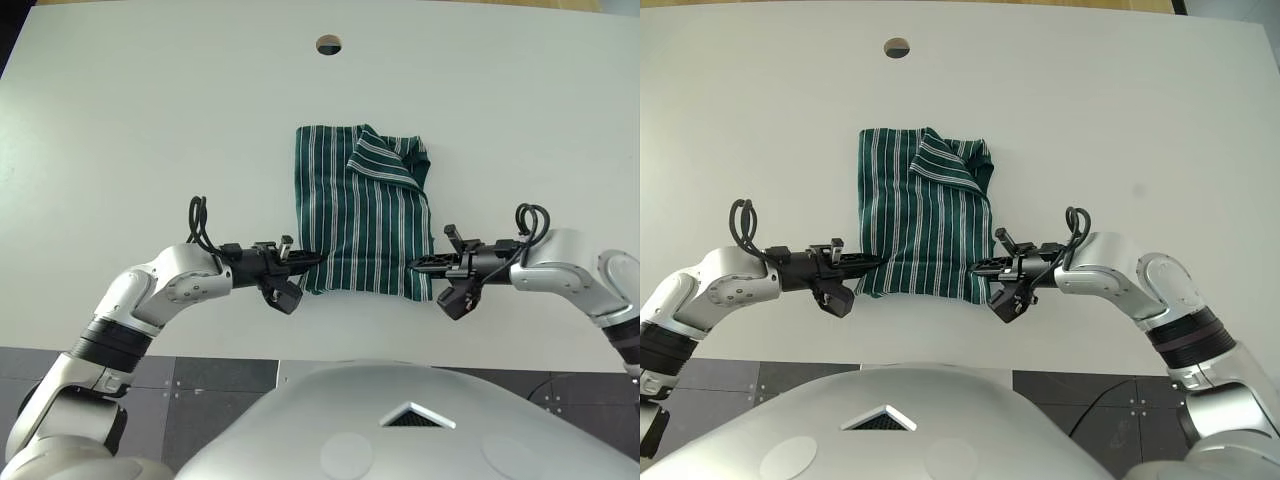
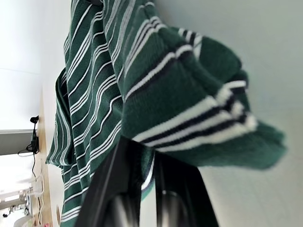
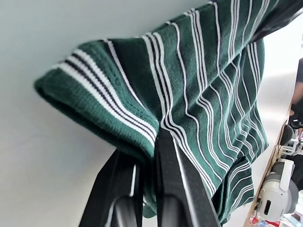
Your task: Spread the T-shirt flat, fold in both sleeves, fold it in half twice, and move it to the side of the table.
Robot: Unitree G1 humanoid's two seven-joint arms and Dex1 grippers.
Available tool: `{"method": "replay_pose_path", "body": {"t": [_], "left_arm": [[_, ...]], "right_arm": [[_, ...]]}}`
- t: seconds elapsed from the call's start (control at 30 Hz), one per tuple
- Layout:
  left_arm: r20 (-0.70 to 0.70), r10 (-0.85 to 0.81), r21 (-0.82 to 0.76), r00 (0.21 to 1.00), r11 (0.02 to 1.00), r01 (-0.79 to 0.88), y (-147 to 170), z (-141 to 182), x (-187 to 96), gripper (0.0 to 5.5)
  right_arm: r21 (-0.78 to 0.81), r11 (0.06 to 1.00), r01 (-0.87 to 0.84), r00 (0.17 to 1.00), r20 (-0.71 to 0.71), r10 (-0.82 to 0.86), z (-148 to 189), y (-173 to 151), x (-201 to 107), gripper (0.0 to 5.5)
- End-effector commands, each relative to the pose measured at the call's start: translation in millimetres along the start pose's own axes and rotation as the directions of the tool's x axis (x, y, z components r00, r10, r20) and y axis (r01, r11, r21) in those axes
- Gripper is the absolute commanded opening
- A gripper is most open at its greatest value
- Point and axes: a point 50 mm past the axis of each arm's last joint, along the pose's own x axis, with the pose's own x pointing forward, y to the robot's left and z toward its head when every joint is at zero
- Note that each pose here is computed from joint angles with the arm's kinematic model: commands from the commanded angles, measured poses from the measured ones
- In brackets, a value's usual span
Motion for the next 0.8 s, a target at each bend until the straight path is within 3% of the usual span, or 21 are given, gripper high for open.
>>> {"method": "replay_pose_path", "body": {"t": [0.03,0.17,0.27,0.47,0.6,0.8], "left_arm": [[-0.001,-0.125,-0.066,0.992,0.990,0.125,-18.9,1.6,-1.2,0.10],[0.080,-0.188,-0.189,0.979,0.961,0.200,-22.2,14.3,-11.8,0.10],[0.136,-0.140,-0.266,0.981,0.948,0.172,-10.7,21.0,-17.5,0.10],[0.201,0.030,-0.577,0.979,0.812,0.093,19.3,9.5,-34.0,0.10],[0.204,0.129,-0.754,0.970,0.653,0.072,39.2,-4.3,-38.2,0.10],[-0.017,0.276,-0.934,0.961,0.339,-0.114,73.5,-50.3,-19.6,0.10]], "right_arm": [[0.108,0.987,-0.120,0.993,0.009,0.119,0.5,19.5,0.6,0.12],[0.323,0.936,-0.136,0.988,0.112,0.105,14.4,20.6,-8.6,0.12],[0.472,0.871,-0.133,0.975,0.218,0.031,28.5,11.3,-15.4,0.12],[0.762,0.633,-0.134,0.926,0.323,-0.193,25.9,-12.1,-32.8,0.12],[0.883,0.450,-0.132,0.909,0.289,-0.300,8.9,-23.9,-39.0,0.12],[0.993,0.121,-0.008,0.932,0.051,-0.358,-39.2,-29.0,-33.8,0.12]]}}
